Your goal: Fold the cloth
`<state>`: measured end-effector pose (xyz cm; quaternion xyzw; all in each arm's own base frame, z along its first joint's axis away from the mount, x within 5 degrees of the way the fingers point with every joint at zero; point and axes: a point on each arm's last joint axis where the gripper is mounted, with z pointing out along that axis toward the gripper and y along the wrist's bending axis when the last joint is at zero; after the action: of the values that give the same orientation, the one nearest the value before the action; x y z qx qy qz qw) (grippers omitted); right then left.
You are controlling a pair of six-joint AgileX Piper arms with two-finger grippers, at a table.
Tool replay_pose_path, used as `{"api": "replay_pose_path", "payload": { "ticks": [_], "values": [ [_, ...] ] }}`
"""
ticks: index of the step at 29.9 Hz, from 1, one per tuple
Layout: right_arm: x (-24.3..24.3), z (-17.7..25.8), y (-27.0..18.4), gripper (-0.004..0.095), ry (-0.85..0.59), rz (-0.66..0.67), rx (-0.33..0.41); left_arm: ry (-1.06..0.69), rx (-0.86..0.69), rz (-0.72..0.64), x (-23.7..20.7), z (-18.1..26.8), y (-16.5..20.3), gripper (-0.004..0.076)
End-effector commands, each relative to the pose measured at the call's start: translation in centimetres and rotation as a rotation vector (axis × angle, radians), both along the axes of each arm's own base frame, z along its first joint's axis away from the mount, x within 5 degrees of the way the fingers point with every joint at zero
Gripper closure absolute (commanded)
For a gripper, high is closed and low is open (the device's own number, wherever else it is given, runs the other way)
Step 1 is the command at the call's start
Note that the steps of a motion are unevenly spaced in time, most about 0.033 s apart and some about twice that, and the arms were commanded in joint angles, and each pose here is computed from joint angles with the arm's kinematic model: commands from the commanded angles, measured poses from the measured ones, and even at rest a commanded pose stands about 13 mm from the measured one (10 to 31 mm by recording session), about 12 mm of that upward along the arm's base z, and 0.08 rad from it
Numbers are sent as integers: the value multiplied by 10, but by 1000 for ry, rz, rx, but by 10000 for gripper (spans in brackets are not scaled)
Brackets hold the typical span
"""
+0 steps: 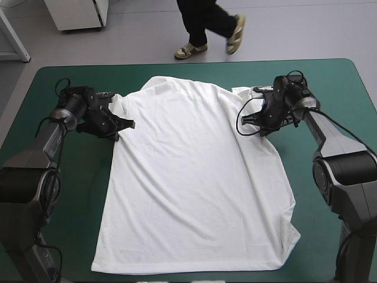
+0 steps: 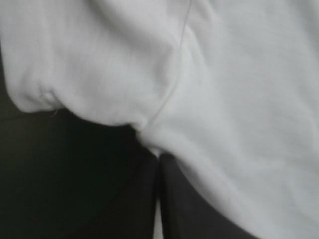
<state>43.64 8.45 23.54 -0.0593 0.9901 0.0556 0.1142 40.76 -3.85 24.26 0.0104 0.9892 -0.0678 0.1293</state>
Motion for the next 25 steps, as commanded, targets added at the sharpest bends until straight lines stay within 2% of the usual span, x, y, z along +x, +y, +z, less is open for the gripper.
{"api": "replay_pose_path", "payload": {
  "ticks": [1, 5, 12, 21, 25],
  "values": [
    [-17, 89, 0, 925, -220, -1, 73, -189, -27, -2, -11, 67, -1, 733],
    [-37, 152, -3, 925, -386, 2, 114, -297, -35, -7, -23, 112, -1, 733],
    [-78, 235, -8, 927, -619, 19, 174, -491, -54, -16, -54, 185, 1, 733],
    [-153, 333, -19, 927, -950, 52, 243, -898, -143, -100, -124, 306, -3, 733],
    [-190, 363, -24, 927, -1045, 68, 266, -1025, -172, -130, -157, 343, -4, 733]
  ]
}}
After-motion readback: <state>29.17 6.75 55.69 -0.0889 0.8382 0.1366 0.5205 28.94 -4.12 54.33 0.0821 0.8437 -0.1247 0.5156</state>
